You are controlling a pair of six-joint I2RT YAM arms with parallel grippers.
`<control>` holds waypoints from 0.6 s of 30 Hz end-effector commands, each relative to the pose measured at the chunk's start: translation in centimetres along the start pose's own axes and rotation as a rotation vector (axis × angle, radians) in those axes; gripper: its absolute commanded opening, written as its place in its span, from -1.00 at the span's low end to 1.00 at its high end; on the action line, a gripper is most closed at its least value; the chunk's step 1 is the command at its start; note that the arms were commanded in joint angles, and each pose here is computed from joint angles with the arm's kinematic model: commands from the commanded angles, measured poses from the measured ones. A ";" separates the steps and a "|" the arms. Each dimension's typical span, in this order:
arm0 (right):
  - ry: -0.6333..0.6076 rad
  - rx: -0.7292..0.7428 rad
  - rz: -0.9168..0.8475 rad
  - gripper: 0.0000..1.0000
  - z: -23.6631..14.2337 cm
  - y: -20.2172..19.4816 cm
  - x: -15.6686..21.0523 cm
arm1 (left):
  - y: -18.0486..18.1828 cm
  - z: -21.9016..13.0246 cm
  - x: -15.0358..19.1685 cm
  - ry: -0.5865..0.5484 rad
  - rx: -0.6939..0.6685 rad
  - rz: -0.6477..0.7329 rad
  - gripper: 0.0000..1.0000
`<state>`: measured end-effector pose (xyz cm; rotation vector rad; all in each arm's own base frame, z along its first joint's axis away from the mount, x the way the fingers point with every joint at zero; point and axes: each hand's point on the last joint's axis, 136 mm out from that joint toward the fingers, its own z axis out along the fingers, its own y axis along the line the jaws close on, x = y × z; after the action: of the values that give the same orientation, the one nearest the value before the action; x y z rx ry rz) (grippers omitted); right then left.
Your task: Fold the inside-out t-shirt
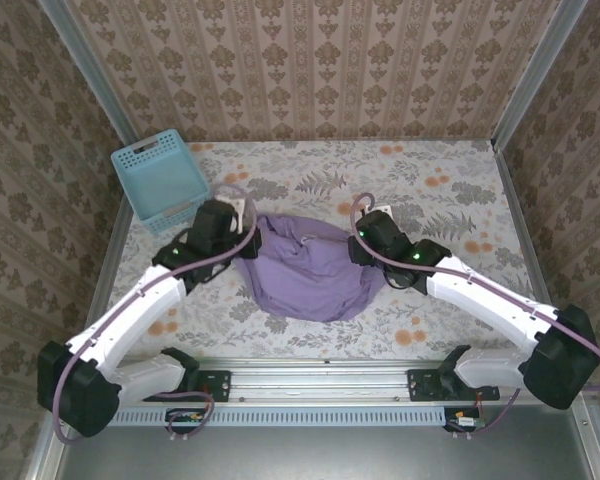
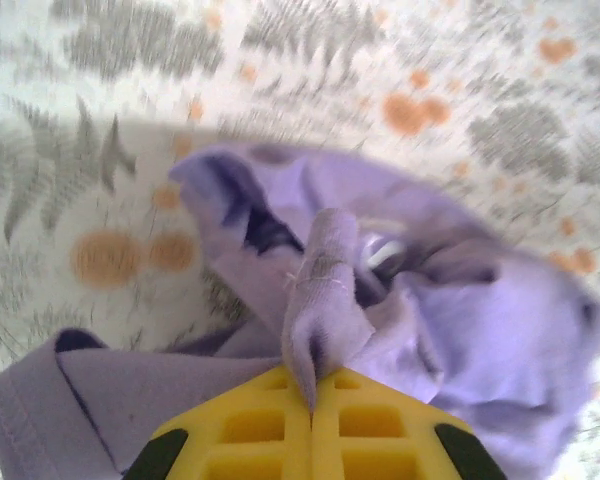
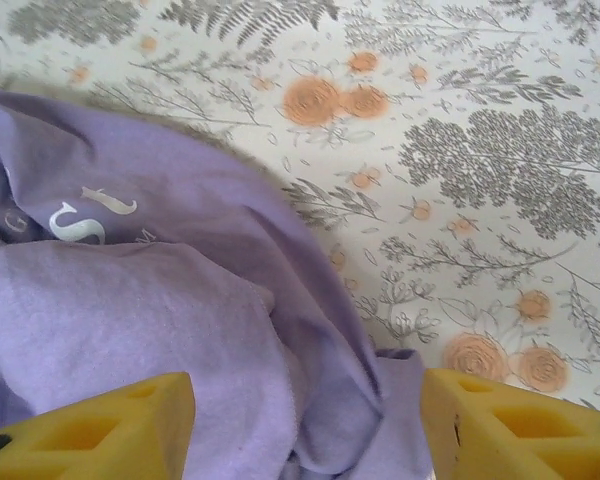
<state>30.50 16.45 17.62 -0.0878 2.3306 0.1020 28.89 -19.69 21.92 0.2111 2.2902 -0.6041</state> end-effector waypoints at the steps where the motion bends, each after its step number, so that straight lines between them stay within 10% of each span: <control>1: -0.044 -0.045 0.086 0.27 -0.7 -0.2 -0.6 | -5.9 -5.9 -9.9 -0.207 0.129 0.130 -1.00; 7: -0.105 -0.022 0.132 0.29 -2.0 -1.7 -0.9 | -15.4 -12.3 -14.0 -0.357 0.328 0.297 -1.00; 18: -0.084 -0.042 0.153 0.37 -1.2 -2.4 -0.1 | -14.4 1.6 0.0 0.016 0.340 0.197 -0.92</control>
<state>29.73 13.81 18.52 0.0522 2.2519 0.1856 26.98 -31.12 28.63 0.5843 2.0960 -0.7859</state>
